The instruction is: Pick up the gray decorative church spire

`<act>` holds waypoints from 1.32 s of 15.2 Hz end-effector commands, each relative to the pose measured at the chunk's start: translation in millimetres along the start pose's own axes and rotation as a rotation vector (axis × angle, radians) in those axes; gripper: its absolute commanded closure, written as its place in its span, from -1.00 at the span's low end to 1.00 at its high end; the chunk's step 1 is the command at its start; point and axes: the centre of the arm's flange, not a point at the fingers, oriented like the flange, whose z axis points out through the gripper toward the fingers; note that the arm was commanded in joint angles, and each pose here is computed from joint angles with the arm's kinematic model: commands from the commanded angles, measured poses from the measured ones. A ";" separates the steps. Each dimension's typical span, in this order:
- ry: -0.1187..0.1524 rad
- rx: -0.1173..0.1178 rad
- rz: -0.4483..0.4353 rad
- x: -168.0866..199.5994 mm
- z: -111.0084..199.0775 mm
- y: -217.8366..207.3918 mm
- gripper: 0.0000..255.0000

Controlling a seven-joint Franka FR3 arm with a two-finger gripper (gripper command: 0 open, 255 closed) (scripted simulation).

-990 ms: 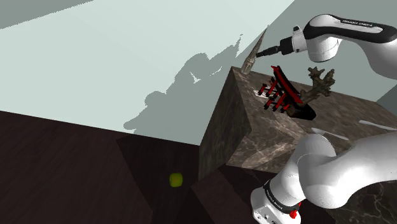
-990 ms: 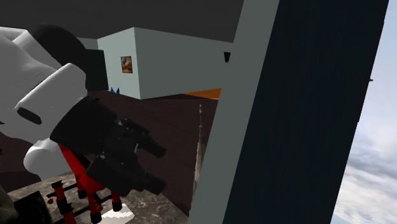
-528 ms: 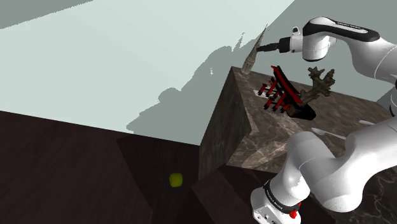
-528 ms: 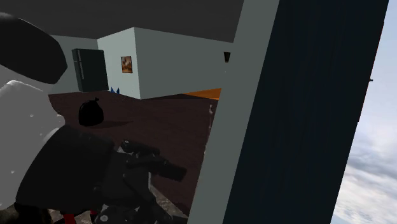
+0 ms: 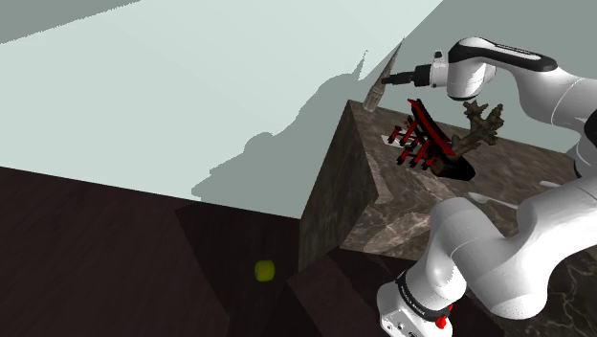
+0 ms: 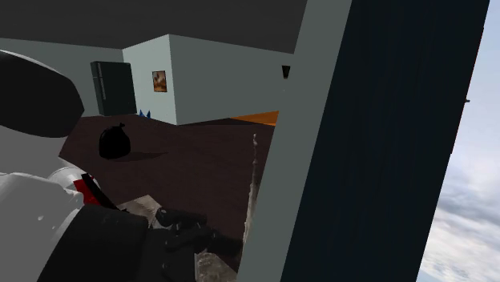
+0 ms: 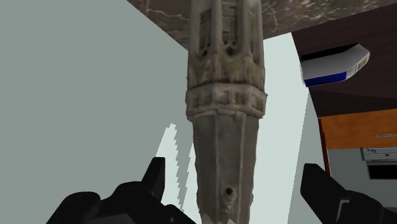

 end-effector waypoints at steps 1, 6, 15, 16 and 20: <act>-0.001 0.002 0.004 -8.5 3.4 0.1 -1.00; -0.001 0.002 0.003 -8.1 4.1 0.8 1.00; -0.001 0.002 0.004 5.6 -3.9 -0.7 1.00; -0.001 0.002 0.004 10.2 -6.3 -0.9 1.00; -0.001 0.002 0.004 29.0 -16.0 -2.0 1.00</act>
